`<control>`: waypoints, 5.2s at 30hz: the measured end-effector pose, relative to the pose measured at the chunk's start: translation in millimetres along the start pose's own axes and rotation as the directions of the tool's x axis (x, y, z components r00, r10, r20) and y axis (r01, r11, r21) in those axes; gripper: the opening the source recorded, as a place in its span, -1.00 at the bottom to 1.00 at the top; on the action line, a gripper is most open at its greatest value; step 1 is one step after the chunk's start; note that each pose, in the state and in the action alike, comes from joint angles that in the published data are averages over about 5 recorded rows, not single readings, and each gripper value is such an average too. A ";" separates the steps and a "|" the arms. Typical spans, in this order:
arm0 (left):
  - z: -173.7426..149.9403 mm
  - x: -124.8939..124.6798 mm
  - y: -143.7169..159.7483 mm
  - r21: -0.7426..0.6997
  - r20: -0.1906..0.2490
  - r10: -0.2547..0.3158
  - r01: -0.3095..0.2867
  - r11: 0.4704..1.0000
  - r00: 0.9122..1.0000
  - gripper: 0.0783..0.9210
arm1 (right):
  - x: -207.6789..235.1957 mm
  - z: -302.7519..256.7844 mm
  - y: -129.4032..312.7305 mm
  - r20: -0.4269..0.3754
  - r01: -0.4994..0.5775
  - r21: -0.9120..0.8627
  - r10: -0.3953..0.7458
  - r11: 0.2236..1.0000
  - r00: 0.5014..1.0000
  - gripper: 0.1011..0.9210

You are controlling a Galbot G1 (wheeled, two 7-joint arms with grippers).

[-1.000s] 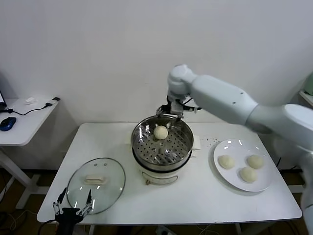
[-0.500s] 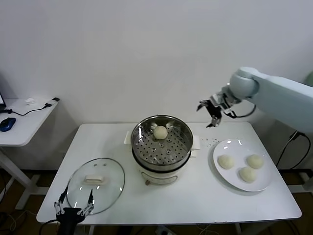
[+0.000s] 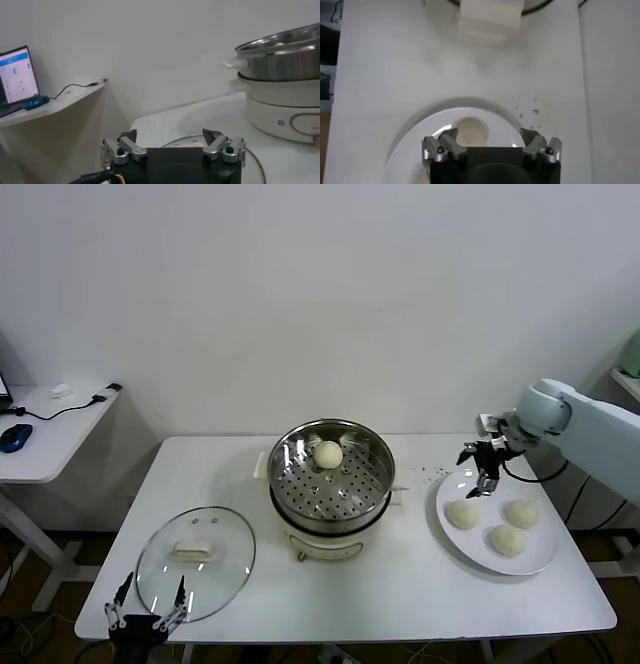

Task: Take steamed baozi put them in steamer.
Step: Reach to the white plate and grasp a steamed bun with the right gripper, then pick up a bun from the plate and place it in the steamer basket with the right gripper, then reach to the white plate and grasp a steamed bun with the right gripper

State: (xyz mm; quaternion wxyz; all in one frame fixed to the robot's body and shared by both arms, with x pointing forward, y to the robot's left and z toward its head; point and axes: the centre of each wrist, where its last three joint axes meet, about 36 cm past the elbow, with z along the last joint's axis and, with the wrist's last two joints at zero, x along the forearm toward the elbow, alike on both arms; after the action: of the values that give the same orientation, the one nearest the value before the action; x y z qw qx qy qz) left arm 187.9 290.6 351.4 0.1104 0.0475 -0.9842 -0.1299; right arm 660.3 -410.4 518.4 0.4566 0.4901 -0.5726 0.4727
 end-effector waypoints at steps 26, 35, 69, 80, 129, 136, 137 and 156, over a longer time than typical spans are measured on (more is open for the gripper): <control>8.2 2.5 -0.1 -0.001 -0.028 -0.008 0.008 1.000 1.000 0.77 | -72.8 1.7 -15.3 -0.034 0.059 -0.026 -0.060 0.998 0.998 0.54; 8.5 1.6 -1.5 -0.002 -0.029 -0.005 0.005 1.000 1.000 0.77 | -70.3 4.4 -18.7 -0.030 0.065 -0.031 -0.066 0.997 0.997 0.19; 4.3 1.5 -12.0 0.027 -0.019 0.006 -0.006 1.000 1.000 0.77 | 152.8 -200.1 -79.5 0.225 -0.079 0.107 0.053 0.991 0.973 0.09; 0.7 2.1 -12.8 0.026 -0.012 0.017 -0.017 1.000 1.000 0.77 | 121.3 -306.4 -61.7 0.219 -0.032 0.181 -0.009 0.983 0.976 0.10; 11.7 -0.2 -10.2 0.033 -0.032 0.018 -0.016 0.999 0.999 0.77 | 86.4 -310.7 -38.0 0.180 0.032 0.206 -0.070 0.978 0.981 0.76; 10.5 1.2 -10.9 0.030 -0.031 0.020 -0.019 0.999 0.999 0.77 | 126.8 -226.1 -36.1 0.146 0.021 0.175 -0.047 0.984 0.988 0.76; 10.3 1.3 -11.1 0.029 -0.031 0.021 -0.020 0.999 0.999 0.77 | 129.6 -212.1 -34.5 0.139 0.019 0.170 -0.043 0.985 0.989 0.76; -4.1 2.5 -16.8 0.001 -0.004 0.033 -0.033 0.999 0.999 0.77 | 52.4 28.3 31.7 0.026 0.019 0.038 -0.020 0.999 0.999 0.76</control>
State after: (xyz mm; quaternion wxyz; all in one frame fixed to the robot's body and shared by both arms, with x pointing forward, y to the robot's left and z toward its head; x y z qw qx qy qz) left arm 187.5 273.1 351.3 0.1144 0.0314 -0.9847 -0.1273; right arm 621.7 -442.8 563.3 0.4441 0.5103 -0.5649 0.4725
